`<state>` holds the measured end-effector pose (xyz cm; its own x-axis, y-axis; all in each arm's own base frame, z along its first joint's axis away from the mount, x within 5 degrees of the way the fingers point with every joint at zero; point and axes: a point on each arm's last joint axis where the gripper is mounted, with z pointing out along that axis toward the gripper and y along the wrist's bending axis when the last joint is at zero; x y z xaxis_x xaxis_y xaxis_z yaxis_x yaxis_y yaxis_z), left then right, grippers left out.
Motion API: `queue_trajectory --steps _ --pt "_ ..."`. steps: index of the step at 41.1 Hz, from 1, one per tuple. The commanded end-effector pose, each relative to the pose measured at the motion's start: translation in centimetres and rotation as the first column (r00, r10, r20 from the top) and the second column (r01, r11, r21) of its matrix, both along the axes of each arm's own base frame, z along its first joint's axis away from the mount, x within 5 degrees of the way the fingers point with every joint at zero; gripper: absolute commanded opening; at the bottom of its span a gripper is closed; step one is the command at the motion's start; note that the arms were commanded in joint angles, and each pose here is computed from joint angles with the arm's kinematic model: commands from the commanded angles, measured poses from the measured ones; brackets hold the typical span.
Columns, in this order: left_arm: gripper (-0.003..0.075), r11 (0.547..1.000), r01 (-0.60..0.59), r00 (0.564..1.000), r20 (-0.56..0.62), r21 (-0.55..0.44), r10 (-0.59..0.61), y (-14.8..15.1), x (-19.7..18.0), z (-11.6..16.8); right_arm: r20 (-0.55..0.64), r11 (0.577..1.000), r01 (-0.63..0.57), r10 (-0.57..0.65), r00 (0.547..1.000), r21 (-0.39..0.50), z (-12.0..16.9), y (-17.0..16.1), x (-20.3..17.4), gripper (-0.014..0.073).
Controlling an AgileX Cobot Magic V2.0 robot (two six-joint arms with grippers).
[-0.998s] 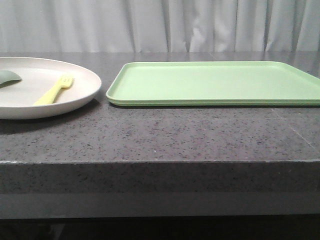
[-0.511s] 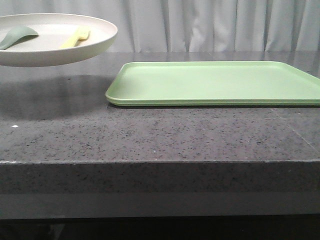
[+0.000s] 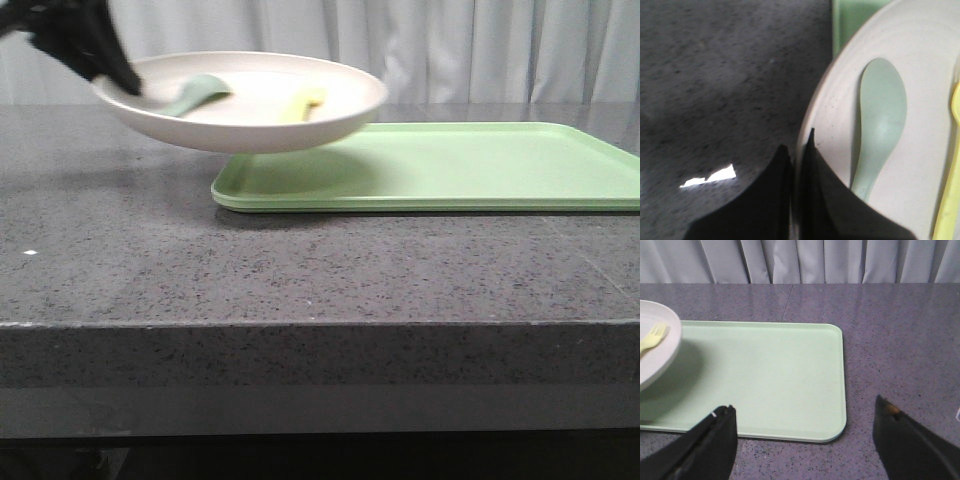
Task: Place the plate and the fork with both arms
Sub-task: 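Lift the plate with the left gripper and carry it over the tray, then lower the plate onto the tray and open the left gripper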
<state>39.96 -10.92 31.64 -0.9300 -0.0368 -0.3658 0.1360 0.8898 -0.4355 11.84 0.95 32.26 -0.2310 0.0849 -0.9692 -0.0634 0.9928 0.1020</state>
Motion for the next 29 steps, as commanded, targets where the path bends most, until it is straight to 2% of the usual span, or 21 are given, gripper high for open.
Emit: queue_trajectory --steps 1,6,14,21,29 --pt "-0.0018 0.995 0.009 0.995 0.097 -0.098 0.001 -3.2 0.3 2.9 0.097 1.000 0.008 -0.008 0.995 0.001 1.8 -0.1 0.2 0.0584" --pt "-0.0018 0.992 0.056 0.994 0.103 -0.116 -0.044 -6.8 1.3 2.6 0.097 1.000 0.008 -0.008 0.995 0.001 1.8 -0.1 0.2 0.0584" --pt "-0.0018 0.985 0.087 0.992 0.102 -0.148 -0.073 -11.0 2.6 1.7 0.096 1.000 0.008 -0.008 0.995 0.001 1.8 -0.1 0.2 0.0584" --pt "-0.0018 0.982 0.074 0.994 0.090 -0.176 -0.058 -13.0 3.4 0.9 0.094 1.000 -0.009 0.009 0.996 0.001 1.8 0.1 0.2 0.0584" --pt "-0.0018 0.981 0.070 0.996 0.074 -0.183 -0.057 -13.9 3.9 -0.2 0.094 1.000 -0.029 0.029 0.995 0.001 1.8 0.4 0.1 0.0584"
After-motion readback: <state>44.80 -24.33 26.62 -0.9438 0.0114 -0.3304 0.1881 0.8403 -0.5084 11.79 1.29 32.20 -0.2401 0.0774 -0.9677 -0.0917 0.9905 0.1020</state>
